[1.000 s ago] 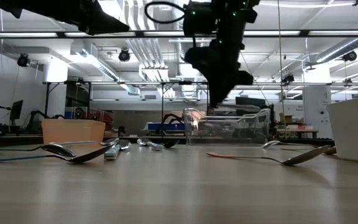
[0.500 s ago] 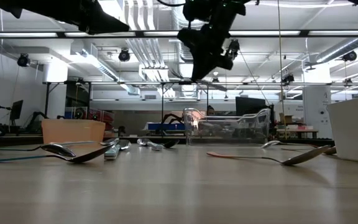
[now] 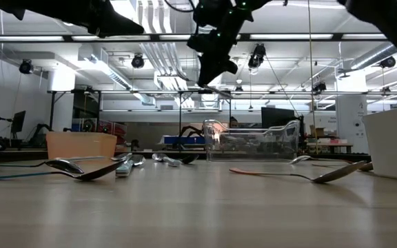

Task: Sort silverware by color (type)
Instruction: Put the blue patterned spoon into the transparent bin

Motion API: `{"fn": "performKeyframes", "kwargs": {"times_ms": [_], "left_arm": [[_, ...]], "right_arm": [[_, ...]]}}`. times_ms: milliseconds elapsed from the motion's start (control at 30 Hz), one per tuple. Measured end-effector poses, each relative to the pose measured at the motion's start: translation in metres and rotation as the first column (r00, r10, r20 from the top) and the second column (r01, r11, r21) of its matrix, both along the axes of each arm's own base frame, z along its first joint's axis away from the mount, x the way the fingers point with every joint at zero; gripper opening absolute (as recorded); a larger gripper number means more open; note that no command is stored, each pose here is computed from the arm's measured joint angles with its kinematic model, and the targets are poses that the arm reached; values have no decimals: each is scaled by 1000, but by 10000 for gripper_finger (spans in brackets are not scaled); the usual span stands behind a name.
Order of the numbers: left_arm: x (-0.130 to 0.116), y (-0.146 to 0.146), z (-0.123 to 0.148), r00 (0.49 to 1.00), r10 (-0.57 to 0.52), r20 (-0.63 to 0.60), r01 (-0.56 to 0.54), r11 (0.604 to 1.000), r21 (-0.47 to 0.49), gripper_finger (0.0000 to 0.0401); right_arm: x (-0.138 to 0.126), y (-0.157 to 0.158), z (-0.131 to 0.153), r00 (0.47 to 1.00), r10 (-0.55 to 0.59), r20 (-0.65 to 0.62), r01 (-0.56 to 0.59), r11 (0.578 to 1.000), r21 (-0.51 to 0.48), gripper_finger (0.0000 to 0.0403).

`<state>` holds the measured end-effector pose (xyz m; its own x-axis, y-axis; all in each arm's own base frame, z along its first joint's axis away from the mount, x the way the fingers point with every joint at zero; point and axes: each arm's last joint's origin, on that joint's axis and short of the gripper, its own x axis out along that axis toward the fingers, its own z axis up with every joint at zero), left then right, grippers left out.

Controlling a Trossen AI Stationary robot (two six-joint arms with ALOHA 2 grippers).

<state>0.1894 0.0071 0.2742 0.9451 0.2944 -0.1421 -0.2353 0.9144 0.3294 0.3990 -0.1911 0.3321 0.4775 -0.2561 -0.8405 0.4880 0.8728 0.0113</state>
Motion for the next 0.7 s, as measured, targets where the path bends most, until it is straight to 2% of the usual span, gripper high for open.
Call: {"fn": "performKeyframes", "kwargs": {"times_ms": [267,467,700], "left_arm": [[1,1,3,999,21,31,-21,1000,-5,0],[5,5,7,987,139,84,-143,989,44,0],[10,9,1,957,287,30,-289,947,141,0]], "right_arm": [[-10,-39,-19,967,122,-224,-122,992,11,18],[-31,-58,-25,927,183,-326,-178,983,46,18],[-50,-76,-24,885,274,-377,-278,960,44,18]]}}
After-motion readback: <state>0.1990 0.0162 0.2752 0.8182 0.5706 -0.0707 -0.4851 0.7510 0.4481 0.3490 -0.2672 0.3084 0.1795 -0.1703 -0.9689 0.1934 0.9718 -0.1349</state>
